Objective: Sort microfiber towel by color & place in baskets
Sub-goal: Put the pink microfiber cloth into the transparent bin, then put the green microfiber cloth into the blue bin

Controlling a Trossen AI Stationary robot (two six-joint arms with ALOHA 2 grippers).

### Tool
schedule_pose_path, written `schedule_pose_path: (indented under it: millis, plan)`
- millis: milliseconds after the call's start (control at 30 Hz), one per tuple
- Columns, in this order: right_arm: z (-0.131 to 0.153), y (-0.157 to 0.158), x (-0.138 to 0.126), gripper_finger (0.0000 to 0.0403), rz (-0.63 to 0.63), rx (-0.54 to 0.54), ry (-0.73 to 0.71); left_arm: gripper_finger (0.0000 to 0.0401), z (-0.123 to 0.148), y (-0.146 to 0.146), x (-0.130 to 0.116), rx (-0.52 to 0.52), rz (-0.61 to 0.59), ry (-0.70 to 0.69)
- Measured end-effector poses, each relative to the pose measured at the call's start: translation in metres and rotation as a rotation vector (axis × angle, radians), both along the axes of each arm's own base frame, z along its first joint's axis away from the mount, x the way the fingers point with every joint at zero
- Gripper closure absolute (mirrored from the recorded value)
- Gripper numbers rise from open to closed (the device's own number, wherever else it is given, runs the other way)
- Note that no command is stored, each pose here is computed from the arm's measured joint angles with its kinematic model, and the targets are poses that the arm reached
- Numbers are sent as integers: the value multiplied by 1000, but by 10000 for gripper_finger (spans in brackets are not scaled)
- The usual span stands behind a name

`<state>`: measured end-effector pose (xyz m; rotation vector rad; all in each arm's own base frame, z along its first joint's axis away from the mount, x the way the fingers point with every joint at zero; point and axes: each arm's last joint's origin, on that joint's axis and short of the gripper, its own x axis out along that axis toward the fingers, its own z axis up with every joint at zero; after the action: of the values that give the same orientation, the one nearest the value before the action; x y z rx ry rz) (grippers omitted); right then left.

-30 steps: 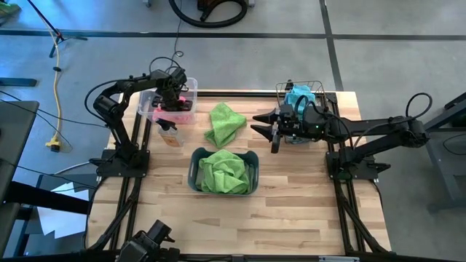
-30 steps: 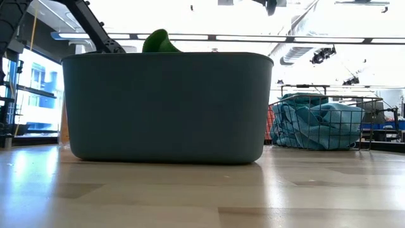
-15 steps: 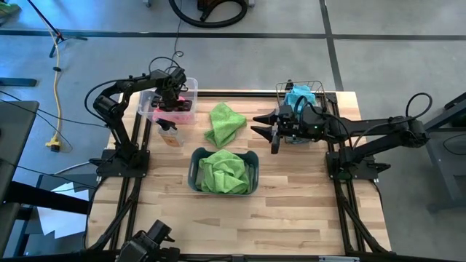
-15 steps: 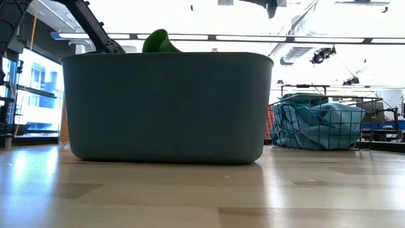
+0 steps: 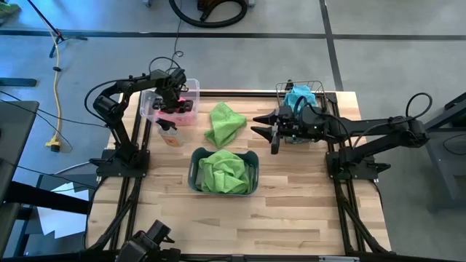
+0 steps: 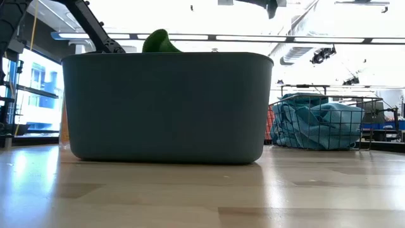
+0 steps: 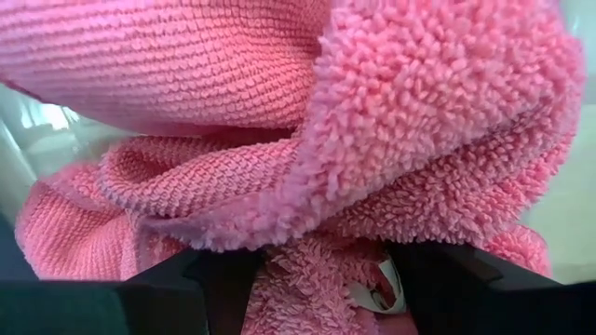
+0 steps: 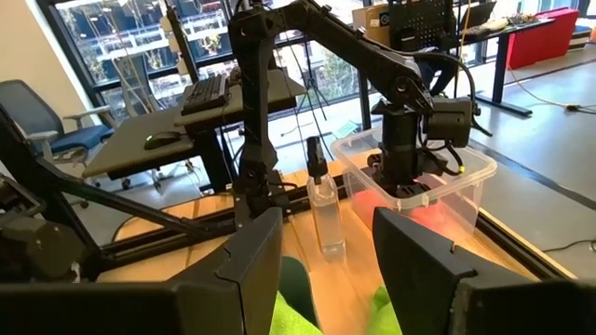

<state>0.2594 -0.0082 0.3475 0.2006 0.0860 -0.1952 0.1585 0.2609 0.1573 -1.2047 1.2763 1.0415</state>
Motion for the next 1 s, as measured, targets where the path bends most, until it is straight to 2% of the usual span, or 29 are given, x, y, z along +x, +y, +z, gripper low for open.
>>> schedule_pose_path:
  millis: [133,367,1000]
  plan:
    - [-1,0,0,235,1,-8,15,177,5,-1,-1,7,15,-8]
    - [-3,0,0,235,1,-8,31,177,28,-2,-4,111,85,-48]
    - [-3,0,0,235,1,-8,35,178,85,-24,-17,271,114,-153]
